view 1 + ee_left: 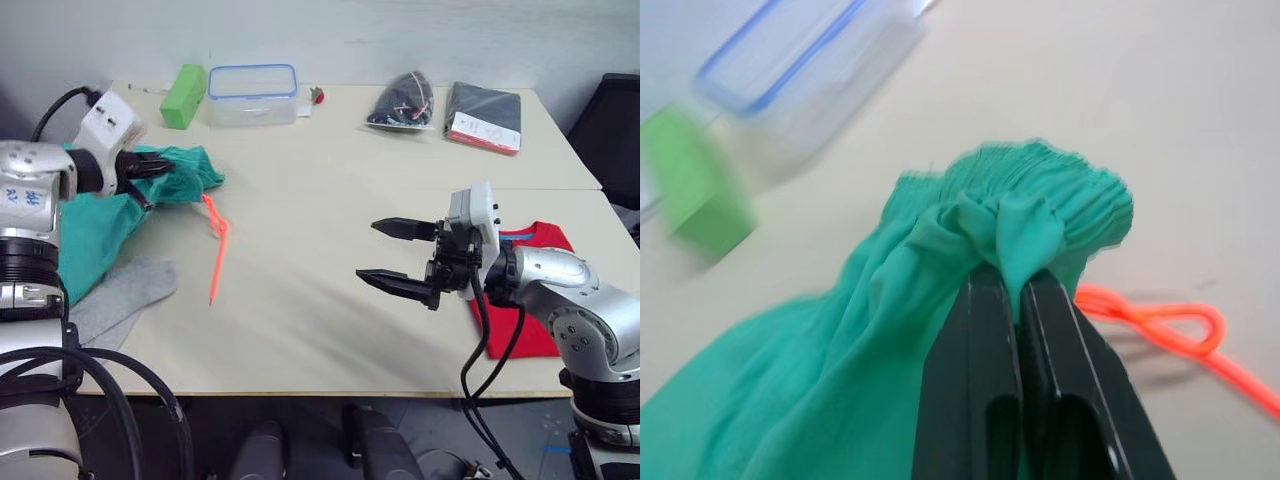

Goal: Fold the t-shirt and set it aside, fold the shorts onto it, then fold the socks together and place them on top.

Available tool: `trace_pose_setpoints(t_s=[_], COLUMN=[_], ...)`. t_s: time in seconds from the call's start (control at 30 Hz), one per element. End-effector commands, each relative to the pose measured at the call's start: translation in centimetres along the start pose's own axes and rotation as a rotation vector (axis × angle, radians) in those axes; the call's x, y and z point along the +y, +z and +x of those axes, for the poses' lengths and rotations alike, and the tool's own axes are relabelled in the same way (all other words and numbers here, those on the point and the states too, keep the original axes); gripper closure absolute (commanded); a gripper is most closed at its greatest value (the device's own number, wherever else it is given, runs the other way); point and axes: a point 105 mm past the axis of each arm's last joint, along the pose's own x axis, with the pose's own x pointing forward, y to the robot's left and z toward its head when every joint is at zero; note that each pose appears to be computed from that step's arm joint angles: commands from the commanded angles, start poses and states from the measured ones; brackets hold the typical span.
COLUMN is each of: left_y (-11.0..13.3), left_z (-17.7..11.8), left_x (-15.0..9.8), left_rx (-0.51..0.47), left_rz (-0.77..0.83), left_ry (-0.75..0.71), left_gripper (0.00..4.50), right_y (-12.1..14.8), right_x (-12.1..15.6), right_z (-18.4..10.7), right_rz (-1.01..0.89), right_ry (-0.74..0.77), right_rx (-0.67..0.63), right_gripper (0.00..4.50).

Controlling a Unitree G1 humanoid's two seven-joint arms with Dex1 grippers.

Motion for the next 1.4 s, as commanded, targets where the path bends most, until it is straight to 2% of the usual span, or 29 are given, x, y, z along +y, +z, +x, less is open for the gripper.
trace_pose_setpoints(t_s=[0.03, 0.1, 0.23, 0.33, 0.47, 0.53, 0.6, 0.73, 0.83, 0.9, 0.97, 1.03, 1.1, 1.23, 1.4], left_y=[5.4, 7.0, 8.3, 9.2, 8.6, 8.1, 7.5, 6.7, 7.4, 8.2, 8.1, 6.8, 4.5, -0.7, -4.6], left_z=[0.9, 2.1, 3.0, 3.9, 5.5, 6.1, 6.3, 6.7, 5.9, 4.3, 2.2, 0.3, -1.0, -2.7, -4.1], left_x=[-3.9, -7.4, -12.3, -19.8, -24.0, -25.1, -25.5, -25.1, -24.9, -24.6, -23.8, -22.6, -21.5, -20.7, -21.4], left_rx=[-0.125, -0.14, -0.14, -0.152, -0.152, -0.152, -0.147, -0.137, -0.184, -0.244, -0.265, -0.225, -0.137, 0.071, 0.205], left_rz=[0.085, 0.131, 0.17, 0.196, 0.139, 0.107, 0.079, 0.049, 0.017, -0.023, -0.042, -0.041, -0.007, 0.113, 0.216], left_ry=[-0.21, -0.342, -0.512, -0.773, -0.862, -0.881, -0.897, -0.871, -0.888, -0.931, -0.97, -0.981, -0.943, -0.856, -0.812], left_gripper=[4.46, 4.46, 4.46, 4.46, 4.46, 4.46, 4.46, 3.56, 2.61, 1.93, 1.34, 0.65, 0.05, 0.02, 0.02], right_y=[1.1, 0.8, 0.8, 0.7, 0.3, 0.0, -0.5, -1.4, -1.6, -1.7, -2.0, -2.3, -2.5, -2.8, -3.6], right_x=[0.8, 0.8, 0.7, 0.4, -0.1, -0.3, -0.2, 0.1, 0.4, 0.9, 1.4, 1.7, 2.0, 2.9, 2.9], right_z=[-0.5, -0.6, -0.7, -1.3, -2.5, -3.1, -3.7, -4.6, -4.8, -4.9, -5.0, -4.9, -4.7, -4.4, -3.7], right_rz=[-0.061, -0.073, -0.078, -0.085, -0.102, -0.119, -0.144, -0.186, -0.195, -0.195, -0.188, -0.175, -0.149, -0.126, -0.147], right_ry=[0.036, 0.038, 0.038, 0.016, -0.024, -0.041, -0.045, -0.036, -0.022, 0.0, 0.022, 0.033, 0.04, 0.061, 0.05], right_rx=[-0.009, 0.008, 0.013, 0.033, 0.072, 0.102, 0.144, 0.201, 0.213, 0.225, 0.238, 0.247, 0.243, 0.247, 0.272], right_gripper=[0.0, 0.0, 0.0, 0.0, 0.0, 0.0, 0.0, 0.0, 0.0, 0.0, 0.0, 0.0, 0.0, 0.0, 0.0])
